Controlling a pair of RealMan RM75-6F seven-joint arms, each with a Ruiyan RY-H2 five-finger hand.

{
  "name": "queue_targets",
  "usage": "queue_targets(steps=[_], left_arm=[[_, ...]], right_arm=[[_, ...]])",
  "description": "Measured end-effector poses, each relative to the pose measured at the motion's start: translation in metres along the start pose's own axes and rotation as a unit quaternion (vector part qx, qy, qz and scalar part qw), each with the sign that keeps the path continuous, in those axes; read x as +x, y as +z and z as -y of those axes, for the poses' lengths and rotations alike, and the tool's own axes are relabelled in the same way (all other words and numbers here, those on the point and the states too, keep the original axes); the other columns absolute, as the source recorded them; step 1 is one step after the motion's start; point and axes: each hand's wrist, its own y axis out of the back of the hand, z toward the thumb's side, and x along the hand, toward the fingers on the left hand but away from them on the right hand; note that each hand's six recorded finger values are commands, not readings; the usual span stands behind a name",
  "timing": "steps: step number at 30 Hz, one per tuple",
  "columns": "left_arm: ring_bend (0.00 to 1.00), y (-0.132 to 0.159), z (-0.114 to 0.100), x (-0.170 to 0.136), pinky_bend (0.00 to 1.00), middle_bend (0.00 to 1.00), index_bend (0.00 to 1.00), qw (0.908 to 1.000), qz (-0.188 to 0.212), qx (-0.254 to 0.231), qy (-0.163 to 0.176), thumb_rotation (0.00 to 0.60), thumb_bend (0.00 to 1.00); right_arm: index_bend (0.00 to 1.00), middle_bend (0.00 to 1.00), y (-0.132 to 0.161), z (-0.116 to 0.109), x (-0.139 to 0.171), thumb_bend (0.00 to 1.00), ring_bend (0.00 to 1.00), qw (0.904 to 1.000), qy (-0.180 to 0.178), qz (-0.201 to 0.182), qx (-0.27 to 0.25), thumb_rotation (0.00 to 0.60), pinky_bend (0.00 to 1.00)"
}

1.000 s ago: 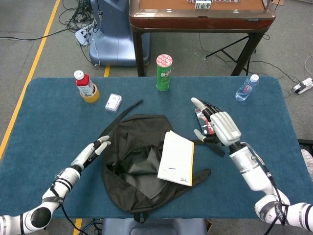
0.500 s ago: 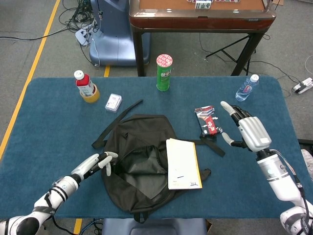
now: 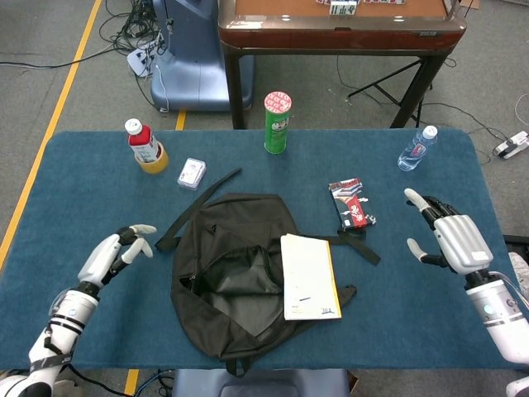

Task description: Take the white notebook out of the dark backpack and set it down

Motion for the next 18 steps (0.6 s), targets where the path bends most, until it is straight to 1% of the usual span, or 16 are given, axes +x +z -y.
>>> queue_targets(steps=[1,2,3,5,6,10,12,15,18], left_arm=[[0.4,-0.003,-0.006,-0.002,0.07,0.49,0.32,0.9998,0.002,0.007,0.016,0.154,0.2],[0.39,-0.007,-0.012,-0.005,0.07,0.49,0.32,0.9994,0.004,0.014,0.032,0.204,0.2],[0.39,-0.012,-0.019,-0.008,0.07,0.48,0.32,0.9984,0.005,0.025,0.05,0.242,0.2],[0.38,-0.019,-0.028,-0.014,0.07,0.47,0.32,0.9962,0.005,0.043,0.076,0.338,0.2],[0.37,-0.025,-0.033,-0.018,0.07,0.46,0.32,0.9942,0.004,0.057,0.091,0.362,0.2],[0.36,-0.044,-0.046,-0.035,0.07,0.44,0.32,0.985,-0.007,0.112,0.131,0.395,0.2],[0.34,-0.055,-0.049,-0.044,0.07,0.42,0.32,0.9795,-0.018,0.142,0.142,0.415,0.2],[0.33,-0.066,-0.05,-0.058,0.07,0.41,0.32,0.9727,-0.032,0.176,0.149,0.473,0.2],[0.33,-0.073,-0.049,-0.071,0.07,0.4,0.32,0.9655,-0.042,0.203,0.158,0.493,0.2]], right_arm=[[0.16,0.28,-0.003,0.001,0.005,0.44,0.21,1.0,0.0,0.004,0.002,0.6,0.3],[0.19,0.29,-0.007,0.001,0.011,0.46,0.23,0.9999,-0.001,0.01,0.005,0.6,0.31],[0.21,0.31,-0.011,0.002,0.016,0.47,0.24,0.9999,-0.002,0.014,0.007,0.6,0.32],[0.25,0.33,-0.018,0.003,0.027,0.49,0.27,0.9996,-0.005,0.024,0.012,0.6,0.34],[0.27,0.34,-0.021,0.003,0.032,0.5,0.28,0.9995,-0.007,0.028,0.013,0.6,0.35],[0.31,0.37,-0.033,0.005,0.052,0.51,0.3,0.9986,-0.014,0.047,0.019,0.6,0.37],[0.32,0.37,-0.038,0.008,0.064,0.51,0.3,0.998,-0.015,0.058,0.022,0.6,0.39],[0.32,0.37,-0.044,0.013,0.079,0.51,0.3,0.997,-0.016,0.072,0.024,0.6,0.39],[0.32,0.38,-0.05,0.018,0.094,0.51,0.3,0.9957,-0.018,0.089,0.019,0.6,0.39]])
